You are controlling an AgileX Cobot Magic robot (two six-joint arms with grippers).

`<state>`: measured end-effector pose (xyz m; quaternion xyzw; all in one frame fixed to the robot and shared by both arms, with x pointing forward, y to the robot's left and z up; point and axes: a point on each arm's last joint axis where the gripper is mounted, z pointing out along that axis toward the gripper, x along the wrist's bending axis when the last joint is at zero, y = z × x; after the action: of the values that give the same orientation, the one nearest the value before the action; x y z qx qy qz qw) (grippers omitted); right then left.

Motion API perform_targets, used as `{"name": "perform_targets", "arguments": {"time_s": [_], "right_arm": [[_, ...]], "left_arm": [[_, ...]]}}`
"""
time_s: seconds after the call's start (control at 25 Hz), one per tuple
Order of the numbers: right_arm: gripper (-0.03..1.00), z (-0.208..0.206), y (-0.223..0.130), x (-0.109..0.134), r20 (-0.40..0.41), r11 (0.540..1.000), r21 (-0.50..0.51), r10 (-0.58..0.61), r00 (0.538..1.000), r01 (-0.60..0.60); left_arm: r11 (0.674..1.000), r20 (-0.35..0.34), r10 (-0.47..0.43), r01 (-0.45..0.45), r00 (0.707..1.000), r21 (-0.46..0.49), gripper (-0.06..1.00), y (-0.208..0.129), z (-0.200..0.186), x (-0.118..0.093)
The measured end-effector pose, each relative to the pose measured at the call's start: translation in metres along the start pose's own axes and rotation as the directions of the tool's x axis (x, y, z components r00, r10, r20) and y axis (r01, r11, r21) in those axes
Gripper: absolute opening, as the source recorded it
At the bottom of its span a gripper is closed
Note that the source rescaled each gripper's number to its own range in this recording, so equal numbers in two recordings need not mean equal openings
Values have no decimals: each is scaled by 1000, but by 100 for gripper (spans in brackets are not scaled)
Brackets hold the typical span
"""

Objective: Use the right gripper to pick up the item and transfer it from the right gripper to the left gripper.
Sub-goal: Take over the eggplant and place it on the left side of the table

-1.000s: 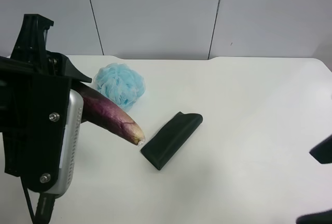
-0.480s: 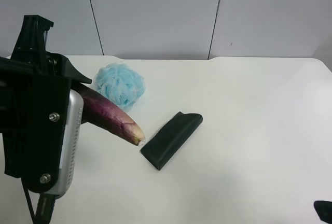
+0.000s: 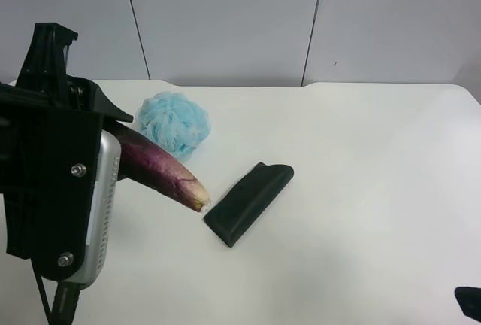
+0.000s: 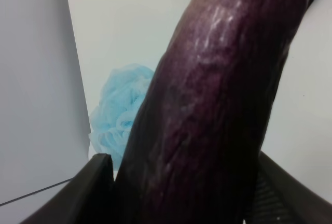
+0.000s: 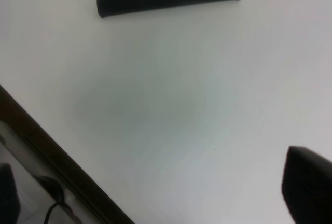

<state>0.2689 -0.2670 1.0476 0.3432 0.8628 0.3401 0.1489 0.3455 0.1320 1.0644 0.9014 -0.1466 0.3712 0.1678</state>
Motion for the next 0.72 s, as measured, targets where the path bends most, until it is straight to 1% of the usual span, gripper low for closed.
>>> {"name": "perform_targets", "arguments": {"time_s": [0.08, 0.16, 0.28, 0.36, 0.48, 0.56, 0.64, 0.72], "right_arm": [[100, -3, -2, 0, 11, 1000, -25, 14, 1000, -13], [100, -9, -6, -1, 40, 996, -73, 50, 998, -47], [100, -21, -14, -1, 130, 978, -170, 144, 981, -121], [100, -28, -20, 1, 212, 955, -239, 226, 951, -174], [100, -35, -27, 5, 304, 922, -323, 314, 900, -213], [100, -37, -29, 7, 345, 906, -357, 353, 870, -226], [100, -37, -29, 8, 375, 898, -366, 383, 844, -245], [100, -37, -29, 8, 387, 895, -368, 395, 833, -254]], "left_arm": [[1000, 0, 0, 0, 1000, 0, 0, 0, 0, 0], [1000, 0, 0, 0, 1000, 0, 0, 0, 0, 0], [1000, 6, -7, 7, 1000, -2, 0, 0, 0, -1], [1000, 17, -19, 19, 1000, -5, 0, 0, 0, -2], [999, 28, -32, 33, 999, -8, 0, 1, 0, -3], [999, 30, -34, 34, 999, -8, 0, 1, 0, -3], [999, 31, -36, 36, 999, -9, 0, 1, 0, -3], [999, 34, -44, 44, 998, -9, 0, 1, 0, -3]]}}
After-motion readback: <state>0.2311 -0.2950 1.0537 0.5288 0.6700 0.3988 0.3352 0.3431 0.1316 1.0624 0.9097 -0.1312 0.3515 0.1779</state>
